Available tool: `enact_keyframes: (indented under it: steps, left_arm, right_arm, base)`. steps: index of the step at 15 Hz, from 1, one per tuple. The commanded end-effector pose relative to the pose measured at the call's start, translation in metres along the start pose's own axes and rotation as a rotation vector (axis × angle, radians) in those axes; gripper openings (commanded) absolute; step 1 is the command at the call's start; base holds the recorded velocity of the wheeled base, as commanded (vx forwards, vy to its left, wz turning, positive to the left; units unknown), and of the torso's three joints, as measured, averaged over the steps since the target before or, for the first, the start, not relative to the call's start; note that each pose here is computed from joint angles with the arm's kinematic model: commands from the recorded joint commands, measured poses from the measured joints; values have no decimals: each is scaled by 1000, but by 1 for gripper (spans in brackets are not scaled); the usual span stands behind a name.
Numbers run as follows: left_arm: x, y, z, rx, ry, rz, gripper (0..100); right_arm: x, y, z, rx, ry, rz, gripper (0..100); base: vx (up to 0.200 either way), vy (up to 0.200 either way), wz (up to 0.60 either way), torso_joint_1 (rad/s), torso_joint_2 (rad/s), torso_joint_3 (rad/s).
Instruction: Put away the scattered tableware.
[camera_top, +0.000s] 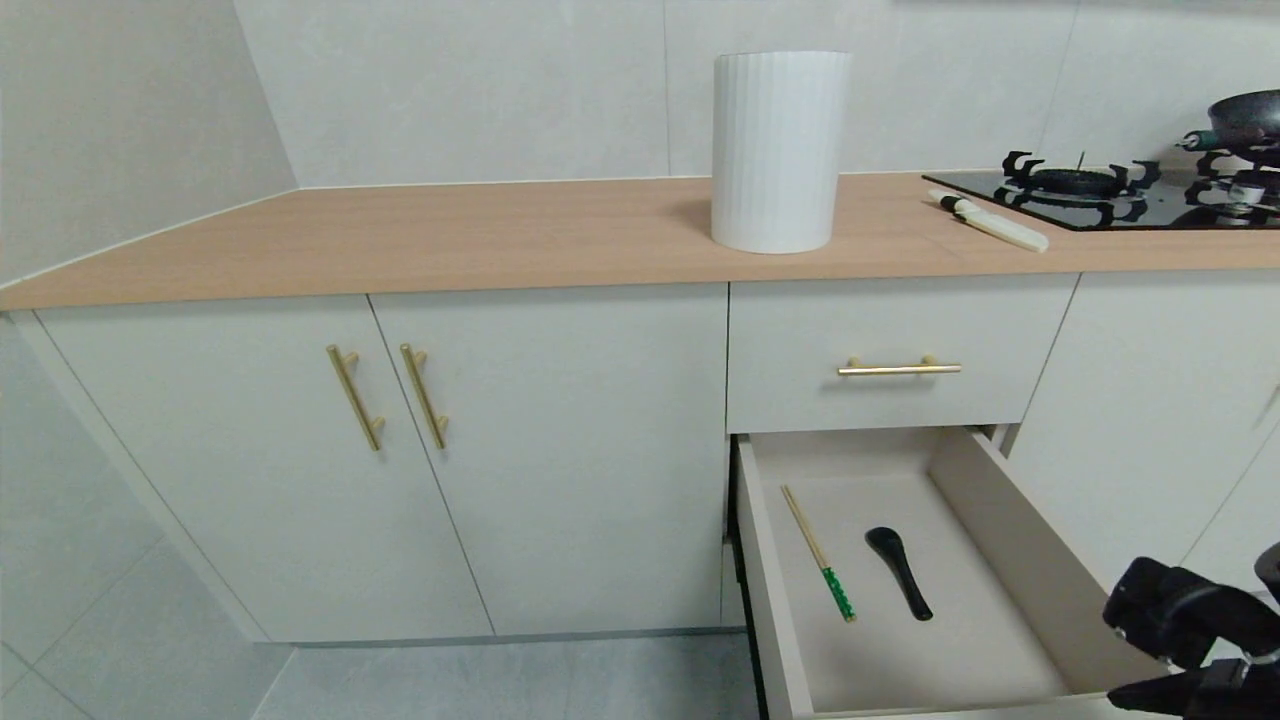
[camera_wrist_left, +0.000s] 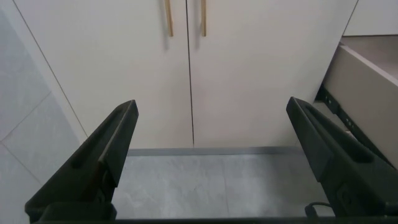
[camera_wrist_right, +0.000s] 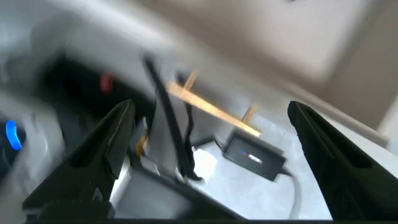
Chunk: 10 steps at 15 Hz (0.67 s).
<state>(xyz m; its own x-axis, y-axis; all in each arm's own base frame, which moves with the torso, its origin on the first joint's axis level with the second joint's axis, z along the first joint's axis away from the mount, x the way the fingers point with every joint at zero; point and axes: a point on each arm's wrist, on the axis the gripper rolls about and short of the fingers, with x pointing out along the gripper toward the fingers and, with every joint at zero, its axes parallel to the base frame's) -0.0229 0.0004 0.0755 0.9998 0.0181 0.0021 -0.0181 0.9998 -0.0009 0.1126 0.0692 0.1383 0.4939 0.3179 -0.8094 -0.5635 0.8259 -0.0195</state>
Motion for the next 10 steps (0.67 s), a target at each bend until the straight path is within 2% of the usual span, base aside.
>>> enact_keyframes:
  steps: [1, 4, 7, 9, 10]
  left_arm:
    - [0, 0, 0, -1, 1, 0, 100]
    - [0, 0, 0, -1, 1, 0, 100]
    - [0, 0, 0, -1, 1, 0, 100]
    - [0, 0, 0, -1, 1, 0, 100]
    - [0, 0, 0, -1, 1, 0, 100]
  right_arm:
    - [7, 2, -12, -40, 56, 36, 100]
    - [27, 2, -14, -53, 180, 62, 100]
    - [45, 2, -11, -37, 266, 81, 100]
    - [54, 2, -8, 5, 306, 75, 100]
    - [63, 1, 0, 67, 318, 58, 100]
  base:
    - [0, 0, 0, 0, 0, 0]
    - [0, 0, 0, 0, 0, 0]
    - [0, 0, 0, 0, 0, 0]
    - [0, 0, 0, 0, 0, 0]
    - [0, 0, 0, 0, 0, 0]
